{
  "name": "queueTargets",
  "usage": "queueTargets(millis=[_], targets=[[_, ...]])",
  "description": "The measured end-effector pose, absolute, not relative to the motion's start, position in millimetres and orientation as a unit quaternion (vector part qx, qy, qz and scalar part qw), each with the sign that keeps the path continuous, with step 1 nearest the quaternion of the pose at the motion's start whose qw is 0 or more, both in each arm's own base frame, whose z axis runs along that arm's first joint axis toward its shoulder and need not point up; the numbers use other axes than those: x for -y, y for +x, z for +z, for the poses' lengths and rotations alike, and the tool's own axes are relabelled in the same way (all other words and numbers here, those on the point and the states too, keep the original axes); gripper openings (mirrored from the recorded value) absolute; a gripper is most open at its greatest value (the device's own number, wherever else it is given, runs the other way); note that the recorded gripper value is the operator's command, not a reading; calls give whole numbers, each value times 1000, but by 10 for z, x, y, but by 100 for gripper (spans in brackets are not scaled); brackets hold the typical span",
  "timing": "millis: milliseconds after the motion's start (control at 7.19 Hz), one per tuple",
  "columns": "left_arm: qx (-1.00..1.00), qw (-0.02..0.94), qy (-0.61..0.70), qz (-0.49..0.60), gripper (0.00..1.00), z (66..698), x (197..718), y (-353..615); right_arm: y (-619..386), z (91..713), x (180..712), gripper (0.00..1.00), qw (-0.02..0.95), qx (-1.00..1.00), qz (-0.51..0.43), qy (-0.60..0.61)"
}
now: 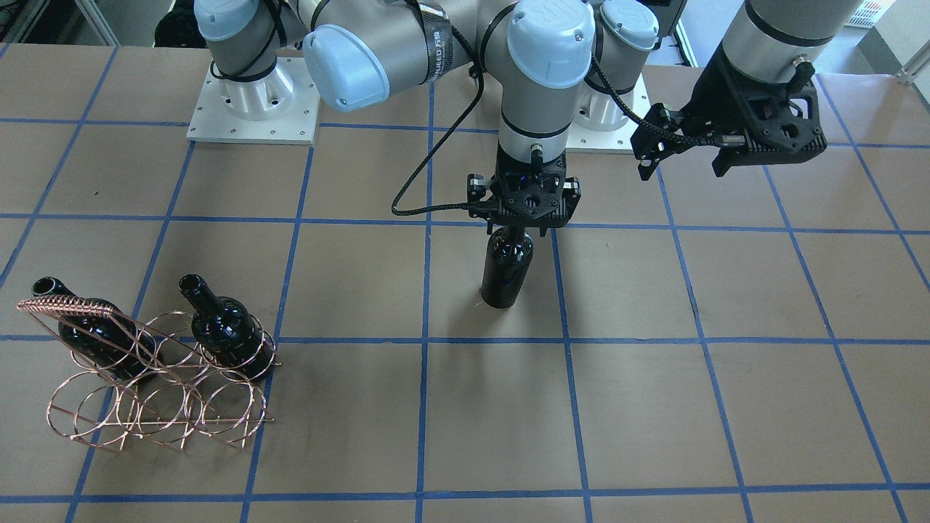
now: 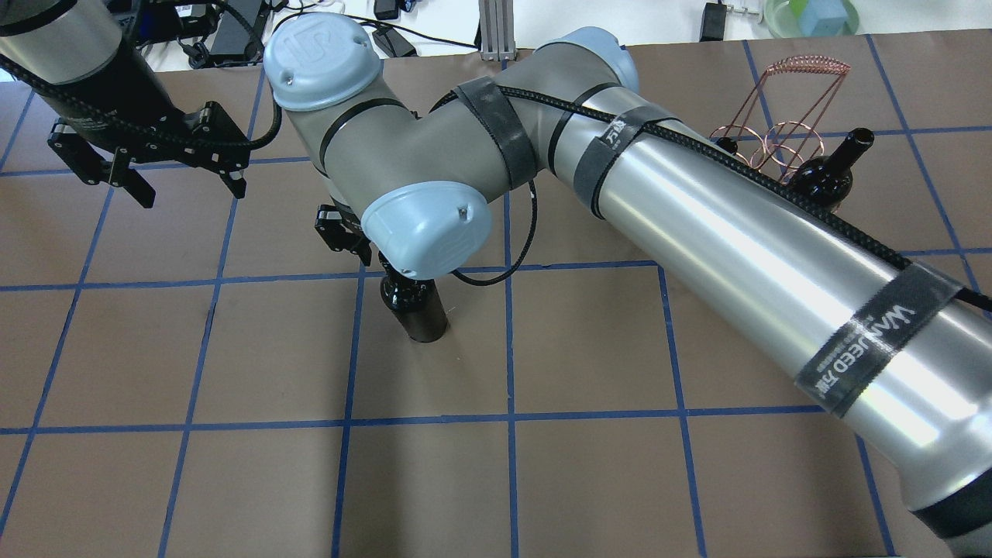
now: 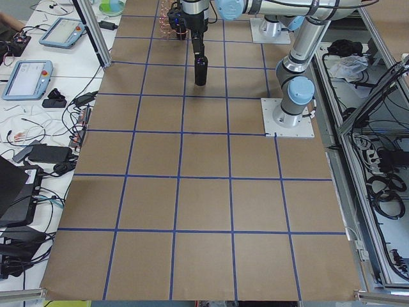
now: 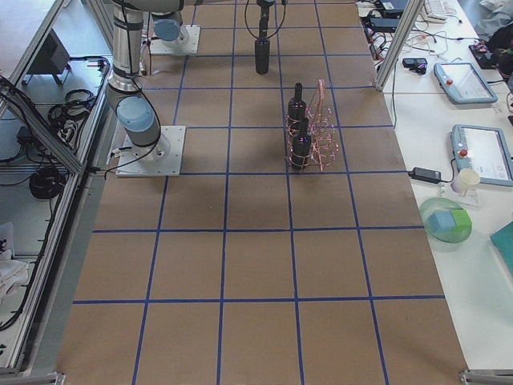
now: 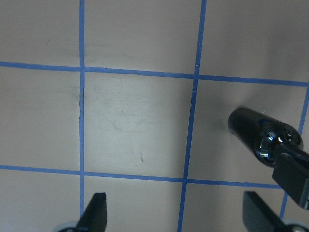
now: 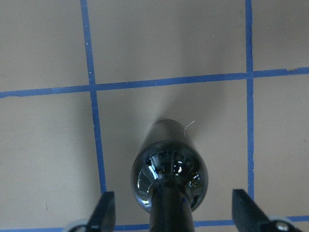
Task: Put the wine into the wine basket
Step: 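Lower the right gripper and close it on the bottle neck, then lift the bottle with the right gripper and carry it toward the copper rack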
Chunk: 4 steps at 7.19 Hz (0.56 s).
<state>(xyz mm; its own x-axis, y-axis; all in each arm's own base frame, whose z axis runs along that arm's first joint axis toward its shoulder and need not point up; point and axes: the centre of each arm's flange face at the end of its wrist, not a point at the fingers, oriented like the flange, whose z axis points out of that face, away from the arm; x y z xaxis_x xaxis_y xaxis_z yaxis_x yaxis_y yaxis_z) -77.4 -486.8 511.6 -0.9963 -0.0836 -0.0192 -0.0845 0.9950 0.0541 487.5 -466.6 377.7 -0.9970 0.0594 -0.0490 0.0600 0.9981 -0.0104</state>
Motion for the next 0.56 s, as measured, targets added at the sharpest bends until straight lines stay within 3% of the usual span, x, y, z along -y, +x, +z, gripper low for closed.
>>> queueTargets(millis=[556], targets=[[-999, 8, -42, 28, 100, 5112, 4868, -770, 4902, 3762, 4651, 38, 39, -999, 7, 27]])
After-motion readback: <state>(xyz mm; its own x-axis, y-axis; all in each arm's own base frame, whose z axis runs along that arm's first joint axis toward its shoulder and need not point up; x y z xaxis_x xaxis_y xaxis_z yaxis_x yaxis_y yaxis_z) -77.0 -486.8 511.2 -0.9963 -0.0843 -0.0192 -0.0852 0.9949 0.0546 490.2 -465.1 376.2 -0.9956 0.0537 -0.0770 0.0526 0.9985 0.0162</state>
